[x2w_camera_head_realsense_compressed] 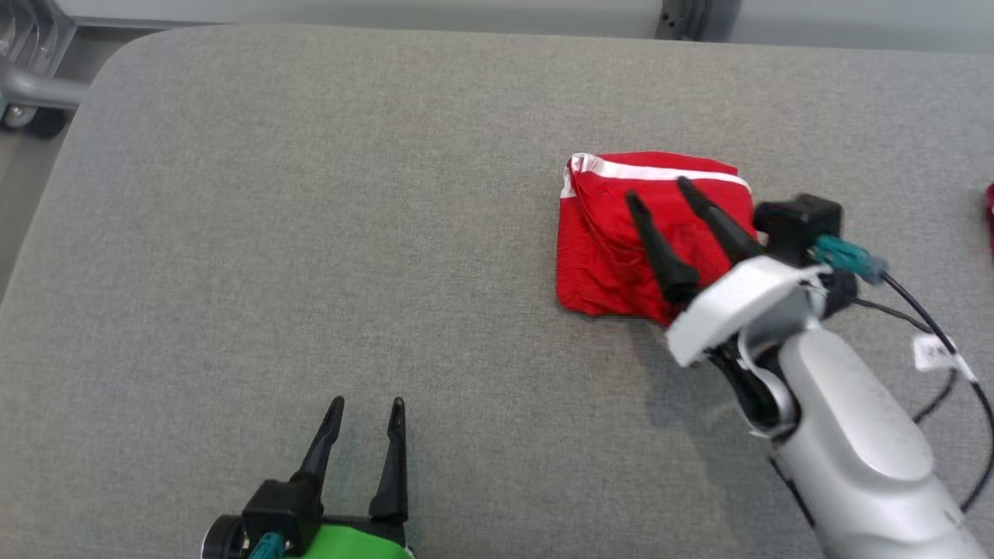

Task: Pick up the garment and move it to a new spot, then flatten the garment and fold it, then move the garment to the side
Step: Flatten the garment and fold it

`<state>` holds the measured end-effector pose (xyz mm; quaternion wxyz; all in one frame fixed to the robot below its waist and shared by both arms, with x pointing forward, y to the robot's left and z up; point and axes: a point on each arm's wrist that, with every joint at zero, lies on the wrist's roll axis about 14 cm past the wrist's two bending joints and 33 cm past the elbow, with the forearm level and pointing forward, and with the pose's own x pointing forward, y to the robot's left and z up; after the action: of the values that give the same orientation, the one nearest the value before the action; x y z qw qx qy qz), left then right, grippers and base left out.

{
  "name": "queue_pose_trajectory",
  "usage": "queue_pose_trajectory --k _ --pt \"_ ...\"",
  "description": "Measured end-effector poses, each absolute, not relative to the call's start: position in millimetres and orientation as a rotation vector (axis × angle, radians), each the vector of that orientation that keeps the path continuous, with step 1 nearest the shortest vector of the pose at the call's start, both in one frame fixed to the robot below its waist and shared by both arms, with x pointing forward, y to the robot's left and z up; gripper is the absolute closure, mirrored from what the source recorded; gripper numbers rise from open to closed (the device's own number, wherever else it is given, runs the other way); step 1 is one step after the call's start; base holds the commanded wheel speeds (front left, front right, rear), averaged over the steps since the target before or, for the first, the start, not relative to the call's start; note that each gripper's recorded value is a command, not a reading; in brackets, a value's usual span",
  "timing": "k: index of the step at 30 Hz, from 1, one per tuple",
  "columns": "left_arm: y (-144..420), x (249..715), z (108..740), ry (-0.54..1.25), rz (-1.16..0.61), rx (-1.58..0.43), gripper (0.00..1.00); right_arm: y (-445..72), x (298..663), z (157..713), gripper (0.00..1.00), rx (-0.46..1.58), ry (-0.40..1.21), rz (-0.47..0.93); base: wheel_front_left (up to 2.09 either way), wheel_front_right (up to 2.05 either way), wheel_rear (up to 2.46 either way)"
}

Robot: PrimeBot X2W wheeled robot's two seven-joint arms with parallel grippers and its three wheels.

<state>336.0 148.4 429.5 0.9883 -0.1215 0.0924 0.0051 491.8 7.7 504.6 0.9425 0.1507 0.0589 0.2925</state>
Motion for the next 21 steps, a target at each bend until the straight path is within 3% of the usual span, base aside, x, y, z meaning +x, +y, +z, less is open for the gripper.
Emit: queue_pose_trajectory --k 4,10,21 --pt "152.9 327.4 433.7 0.171 0.02 -0.235 0.0 -74.7 474.4 511.0 0.0 0.193 -0.015 0.446 0.0 0.0 0.0" --pt "151.5 330.7 461.6 0.076 0.002 -0.237 0.0 -178.4 427.3 496.0 0.0 -0.031 -0.024 0.251 0.0 0.0 0.0" --pt "152.7 316.7 487.8 -0.013 -0.002 -0.222 0.0 -227.2 356.4 512.2 0.0 -0.036 -0.08 0.053 0.0 0.0 0.0"
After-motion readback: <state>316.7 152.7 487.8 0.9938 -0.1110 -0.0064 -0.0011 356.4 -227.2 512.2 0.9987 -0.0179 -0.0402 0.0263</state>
